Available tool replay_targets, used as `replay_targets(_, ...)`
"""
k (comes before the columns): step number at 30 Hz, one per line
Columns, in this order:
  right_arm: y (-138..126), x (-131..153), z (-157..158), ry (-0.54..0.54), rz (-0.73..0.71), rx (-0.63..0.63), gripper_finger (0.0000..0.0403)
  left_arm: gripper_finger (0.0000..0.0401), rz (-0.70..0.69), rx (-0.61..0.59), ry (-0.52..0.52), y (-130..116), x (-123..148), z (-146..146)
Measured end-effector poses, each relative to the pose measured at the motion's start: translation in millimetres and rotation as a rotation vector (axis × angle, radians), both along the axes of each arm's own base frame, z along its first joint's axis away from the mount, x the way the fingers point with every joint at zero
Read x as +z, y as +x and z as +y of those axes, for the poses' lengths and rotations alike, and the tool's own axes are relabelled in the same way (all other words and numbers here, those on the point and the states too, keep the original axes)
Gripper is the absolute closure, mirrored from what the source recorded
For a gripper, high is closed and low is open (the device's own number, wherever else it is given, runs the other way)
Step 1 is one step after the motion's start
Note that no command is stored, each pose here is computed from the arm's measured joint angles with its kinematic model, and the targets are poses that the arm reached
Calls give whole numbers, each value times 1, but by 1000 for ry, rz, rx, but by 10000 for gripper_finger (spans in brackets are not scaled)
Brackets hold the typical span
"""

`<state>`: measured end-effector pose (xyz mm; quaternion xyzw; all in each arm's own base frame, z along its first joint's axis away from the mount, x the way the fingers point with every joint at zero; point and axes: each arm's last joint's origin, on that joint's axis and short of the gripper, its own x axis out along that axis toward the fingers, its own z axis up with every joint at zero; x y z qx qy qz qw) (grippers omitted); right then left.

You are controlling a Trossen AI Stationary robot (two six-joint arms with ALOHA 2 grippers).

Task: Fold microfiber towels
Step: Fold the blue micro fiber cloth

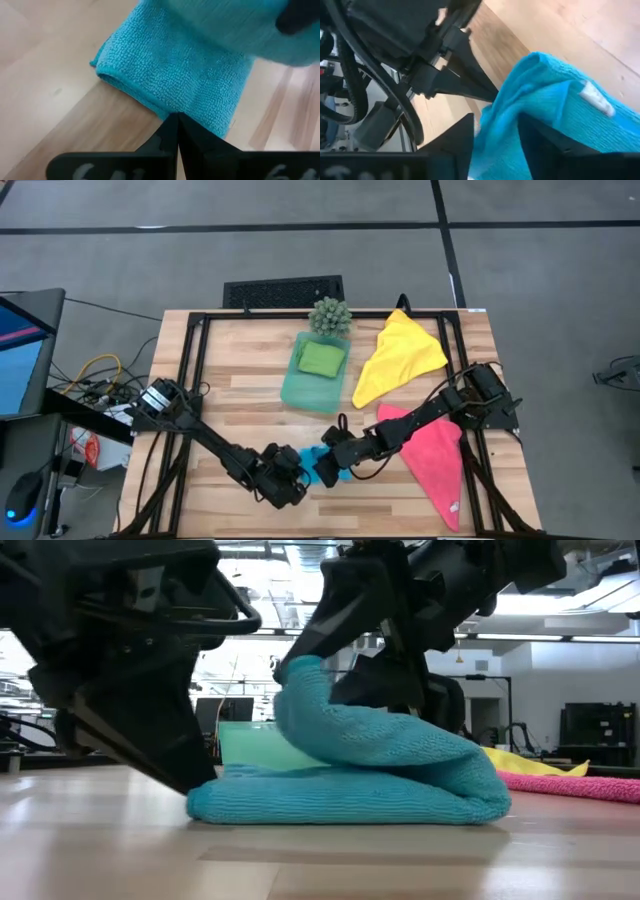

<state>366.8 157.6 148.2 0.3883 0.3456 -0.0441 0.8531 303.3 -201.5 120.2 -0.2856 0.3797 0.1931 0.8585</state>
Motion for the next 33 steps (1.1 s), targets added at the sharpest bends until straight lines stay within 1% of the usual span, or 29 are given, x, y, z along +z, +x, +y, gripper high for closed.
replay_targets(3, 2, 2, -1, -14, -24, 15, 204, 401, -2, 1, 2, 2, 0, 2)
replay_targets(6, 2, 2, -1, -12, -21, 22, 193, 401, -2, 3, 2, 2, 0, 3)
replay_targets(10, 1, 3, -2, -22, -23, 21, 192, 401, -1, 0, 4, 2, 0, 3)
replay_targets(13, -3, 14, 2, -48, -59, 37, 198, 401, 1, -1, 3, 2, 0, 3)
replay_targets(16, -13, 29, 12, -83, -85, 40, 205, 401, 1, 4, -2, 2, 0, 3)
replay_targets(18, -25, 35, 21, -133, -59, 35, 209, 401, 1, 5, -3, 2, 0, 3)
replay_targets(20, -40, 38, 29, -199, -12, 1, 213, 401, 1, 5, -3, 2, 0, 3)
replay_targets(24, -64, 28, 40, -317, 96, -52, 222, 401, -1, 8, 0, 2, 0, 3)
replay_targets(28, -64, 14, 41, -350, 130, -56, 231, 401, -3, 10, 2, 2, 0, 3)
replay_targets(32, -56, 2, 37, -345, 126, -72, 239, 401, -4, 8, 3, 2, 0, 3)
replay_targets(33, -52, 0, 37, -333, 107, -70, 241, 401, -3, 6, 5, 2, 0, 3)
